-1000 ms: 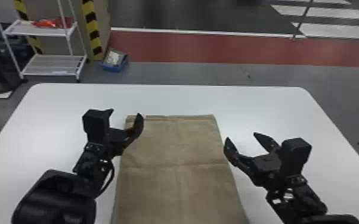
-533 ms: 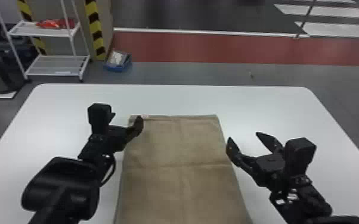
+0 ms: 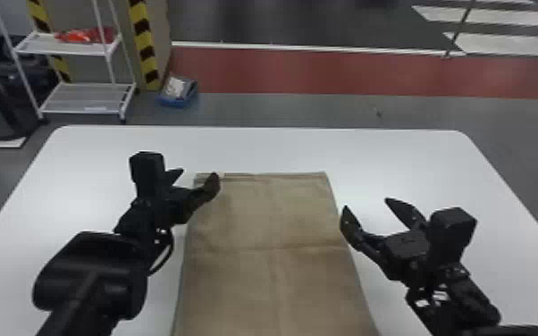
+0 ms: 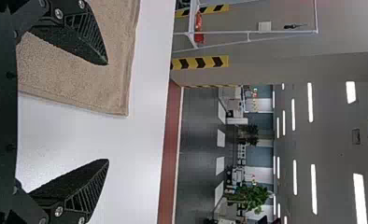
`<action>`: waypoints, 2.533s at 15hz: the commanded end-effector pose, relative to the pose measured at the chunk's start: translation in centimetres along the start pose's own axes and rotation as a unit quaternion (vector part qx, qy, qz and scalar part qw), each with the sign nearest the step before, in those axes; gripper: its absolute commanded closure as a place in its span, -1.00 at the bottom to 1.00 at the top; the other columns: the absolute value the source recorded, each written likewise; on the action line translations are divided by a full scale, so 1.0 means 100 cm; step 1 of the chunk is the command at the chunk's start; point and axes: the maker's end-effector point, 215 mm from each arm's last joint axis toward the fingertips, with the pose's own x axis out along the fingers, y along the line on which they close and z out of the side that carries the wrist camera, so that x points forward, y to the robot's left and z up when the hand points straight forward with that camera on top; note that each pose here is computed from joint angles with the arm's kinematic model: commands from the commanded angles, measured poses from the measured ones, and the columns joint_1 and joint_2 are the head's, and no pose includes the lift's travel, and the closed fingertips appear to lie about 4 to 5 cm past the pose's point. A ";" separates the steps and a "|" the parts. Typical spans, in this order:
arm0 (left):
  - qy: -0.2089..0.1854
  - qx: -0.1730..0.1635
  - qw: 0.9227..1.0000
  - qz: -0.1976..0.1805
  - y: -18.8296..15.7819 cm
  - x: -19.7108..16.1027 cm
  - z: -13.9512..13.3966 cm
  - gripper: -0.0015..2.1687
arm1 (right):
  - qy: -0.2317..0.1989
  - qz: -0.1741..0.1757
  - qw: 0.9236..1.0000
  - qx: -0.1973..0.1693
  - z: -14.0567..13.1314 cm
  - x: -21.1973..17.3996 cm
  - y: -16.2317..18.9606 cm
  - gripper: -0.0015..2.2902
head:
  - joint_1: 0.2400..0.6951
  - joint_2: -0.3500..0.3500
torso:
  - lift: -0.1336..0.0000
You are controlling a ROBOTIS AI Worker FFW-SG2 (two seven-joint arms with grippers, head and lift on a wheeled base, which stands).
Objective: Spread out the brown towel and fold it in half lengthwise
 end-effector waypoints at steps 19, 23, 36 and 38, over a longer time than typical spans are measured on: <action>0.029 -0.018 0.999 -0.004 0.007 0.001 -0.024 -0.58 | -0.011 0.004 1.000 -0.002 0.002 -0.005 0.000 -0.87 | 1.00 -0.22 | -0.84; 0.028 -0.018 0.999 -0.004 0.007 0.001 -0.023 -0.58 | -0.011 0.003 1.000 -0.004 0.003 -0.004 -0.001 -0.87 | 1.00 -0.22 | -0.84; 0.025 -0.020 0.999 0.012 0.021 -0.007 -0.028 -0.25 | -0.017 0.006 1.000 -0.003 0.006 -0.002 0.002 -0.87 | 1.00 -0.19 | -0.84; 0.014 -0.019 1.000 0.017 0.021 -0.010 -0.021 -0.25 | -0.016 0.006 1.000 -0.002 0.005 -0.001 0.001 -0.87 | 1.00 -0.17 | -0.84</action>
